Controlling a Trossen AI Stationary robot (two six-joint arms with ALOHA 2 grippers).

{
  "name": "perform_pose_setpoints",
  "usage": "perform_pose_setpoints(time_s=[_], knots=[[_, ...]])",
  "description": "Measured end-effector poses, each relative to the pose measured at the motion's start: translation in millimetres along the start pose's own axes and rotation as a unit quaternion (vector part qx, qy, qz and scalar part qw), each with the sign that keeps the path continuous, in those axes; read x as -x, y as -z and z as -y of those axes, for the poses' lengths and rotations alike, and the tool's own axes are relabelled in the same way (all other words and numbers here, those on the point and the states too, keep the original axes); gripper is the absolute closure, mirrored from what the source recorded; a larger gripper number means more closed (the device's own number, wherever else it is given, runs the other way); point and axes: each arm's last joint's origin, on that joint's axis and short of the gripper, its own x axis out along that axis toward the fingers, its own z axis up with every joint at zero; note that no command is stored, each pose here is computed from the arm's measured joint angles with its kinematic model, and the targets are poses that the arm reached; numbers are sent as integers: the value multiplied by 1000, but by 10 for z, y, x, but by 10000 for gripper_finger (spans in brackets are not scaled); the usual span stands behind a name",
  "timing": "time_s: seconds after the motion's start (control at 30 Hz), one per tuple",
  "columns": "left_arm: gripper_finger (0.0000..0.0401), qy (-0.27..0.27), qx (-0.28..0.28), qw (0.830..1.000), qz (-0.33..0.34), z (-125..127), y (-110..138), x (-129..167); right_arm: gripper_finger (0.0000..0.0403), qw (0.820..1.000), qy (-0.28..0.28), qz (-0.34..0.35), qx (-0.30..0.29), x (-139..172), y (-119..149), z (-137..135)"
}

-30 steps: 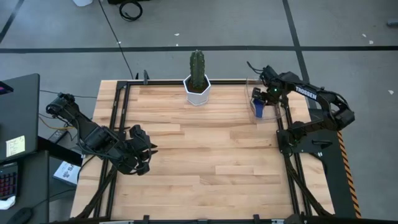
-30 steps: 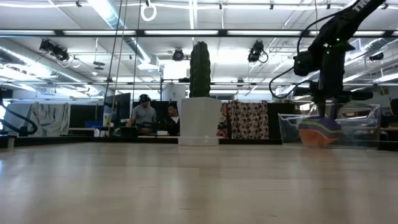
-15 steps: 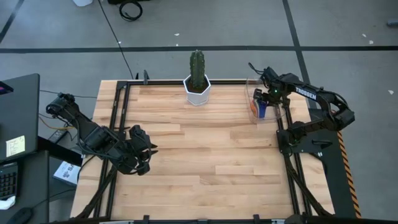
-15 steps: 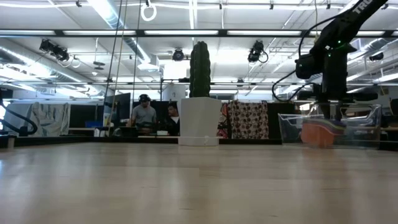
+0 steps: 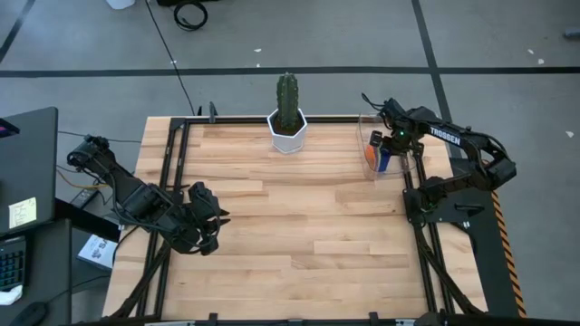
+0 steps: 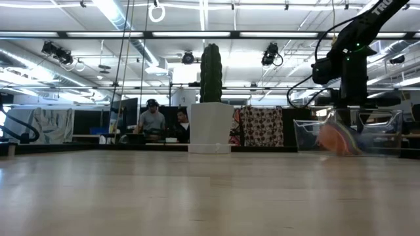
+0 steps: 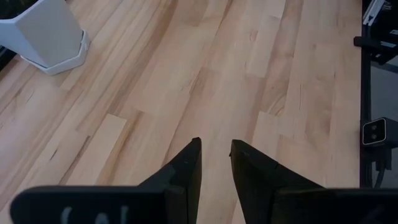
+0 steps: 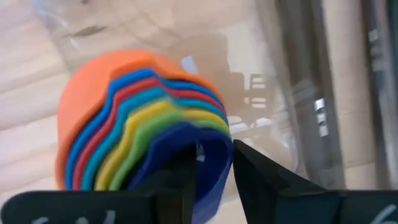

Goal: Nest measuring cups in basket
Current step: Put the stacked measuring cups into the transparent bin

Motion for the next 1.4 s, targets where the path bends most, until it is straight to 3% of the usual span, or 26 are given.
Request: perform_pose_setpoints(time_s=[0.77,1.4], knots=[[310,0,0,1000,0,0,1,-1,286,1000,-17,-14,-17,21,18,-2],[310,0,-1,1000,0,0,0,0,286,992,-89,83,-20,438,150,143]])
